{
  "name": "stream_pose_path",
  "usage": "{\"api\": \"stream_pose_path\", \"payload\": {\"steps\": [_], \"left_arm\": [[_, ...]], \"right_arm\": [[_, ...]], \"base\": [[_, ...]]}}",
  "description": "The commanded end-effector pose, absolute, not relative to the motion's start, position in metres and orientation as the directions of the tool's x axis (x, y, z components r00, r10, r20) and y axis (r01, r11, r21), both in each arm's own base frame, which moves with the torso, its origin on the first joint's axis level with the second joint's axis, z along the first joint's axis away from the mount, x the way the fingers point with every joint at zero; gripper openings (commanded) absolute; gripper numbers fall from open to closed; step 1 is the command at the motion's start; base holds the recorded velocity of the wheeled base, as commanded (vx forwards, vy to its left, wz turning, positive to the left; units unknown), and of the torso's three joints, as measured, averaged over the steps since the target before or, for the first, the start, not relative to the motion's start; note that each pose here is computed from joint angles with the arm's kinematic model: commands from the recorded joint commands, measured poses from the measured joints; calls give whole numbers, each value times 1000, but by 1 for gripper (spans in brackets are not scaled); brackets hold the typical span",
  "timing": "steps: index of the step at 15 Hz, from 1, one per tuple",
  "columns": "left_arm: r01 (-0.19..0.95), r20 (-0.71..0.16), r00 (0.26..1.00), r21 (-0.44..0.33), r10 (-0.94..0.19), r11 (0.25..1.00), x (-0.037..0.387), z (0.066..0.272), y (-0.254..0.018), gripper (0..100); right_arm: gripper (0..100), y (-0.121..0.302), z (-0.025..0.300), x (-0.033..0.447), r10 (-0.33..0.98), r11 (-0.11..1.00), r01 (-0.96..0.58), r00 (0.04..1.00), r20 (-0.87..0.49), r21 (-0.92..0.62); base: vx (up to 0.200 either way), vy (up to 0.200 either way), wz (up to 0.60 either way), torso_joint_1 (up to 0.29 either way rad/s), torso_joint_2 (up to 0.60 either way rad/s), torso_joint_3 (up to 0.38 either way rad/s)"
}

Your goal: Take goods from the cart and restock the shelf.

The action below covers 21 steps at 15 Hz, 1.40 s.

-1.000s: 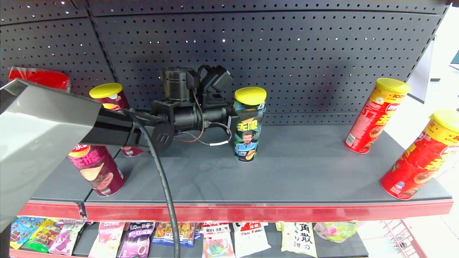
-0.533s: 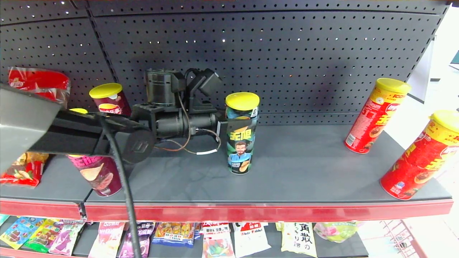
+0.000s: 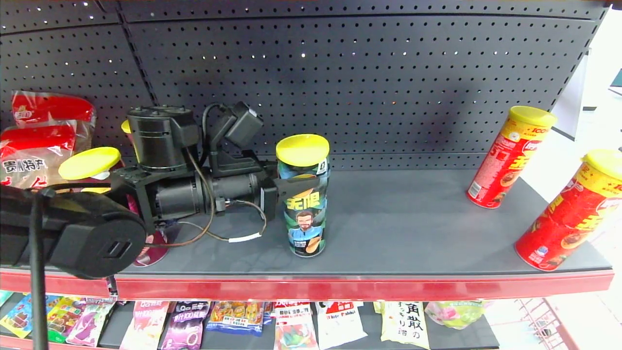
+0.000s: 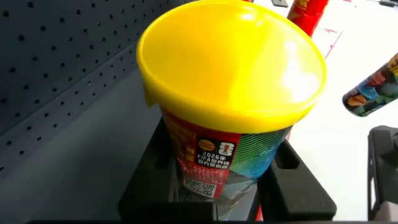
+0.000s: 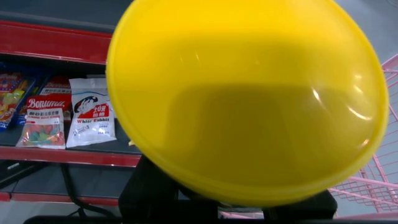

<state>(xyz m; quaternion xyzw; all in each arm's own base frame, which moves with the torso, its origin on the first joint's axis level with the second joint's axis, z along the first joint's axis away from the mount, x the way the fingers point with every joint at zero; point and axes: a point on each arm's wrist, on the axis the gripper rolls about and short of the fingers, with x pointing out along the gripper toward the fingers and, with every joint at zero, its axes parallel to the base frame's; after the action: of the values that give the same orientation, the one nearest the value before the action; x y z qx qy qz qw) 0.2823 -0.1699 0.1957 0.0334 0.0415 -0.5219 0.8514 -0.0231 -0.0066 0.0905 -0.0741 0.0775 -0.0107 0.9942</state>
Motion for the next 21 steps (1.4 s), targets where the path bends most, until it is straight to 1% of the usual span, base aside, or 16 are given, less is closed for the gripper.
{"api": "stream_pose_path", "payload": {"steps": [1,3,9,13,16,17,21], "left_arm": [[891,-115,452,8,-884,454,279,192,-170,0],[897,-113,440,7,-891,442,276,193,-173,0],[892,-155,444,-15,-882,451,271,179,-172,0],[893,-147,444,-9,-884,450,269,183,-171,0],[893,-164,441,-21,-882,450,264,178,-169,0],[892,-168,442,-23,-881,452,263,177,-168,100],[884,-141,463,-7,-875,468,262,180,-167,100]], "right_arm": [[0,-7,91,-23,-32,989,9,988,-154,-150],[0,-7,91,-23,-32,989,9,988,-154,-150],[0,-7,90,-23,-32,989,9,987,-155,-150],[0,-7,90,-23,-32,989,9,987,-155,-150],[0,-7,91,-23,-32,989,9,988,-154,-150],[0,-7,91,-23,-32,989,9,988,-154,-150],[0,-7,91,-23,-32,989,9,988,-154,-150]], "base": [[0,0,0,0,0,0],[0,0,0,0,0,0],[0,0,0,0,0,0],[0,0,0,0,0,0],[0,0,0,0,0,0],[0,0,0,0,0,0],[0,0,0,0,0,0]]}}
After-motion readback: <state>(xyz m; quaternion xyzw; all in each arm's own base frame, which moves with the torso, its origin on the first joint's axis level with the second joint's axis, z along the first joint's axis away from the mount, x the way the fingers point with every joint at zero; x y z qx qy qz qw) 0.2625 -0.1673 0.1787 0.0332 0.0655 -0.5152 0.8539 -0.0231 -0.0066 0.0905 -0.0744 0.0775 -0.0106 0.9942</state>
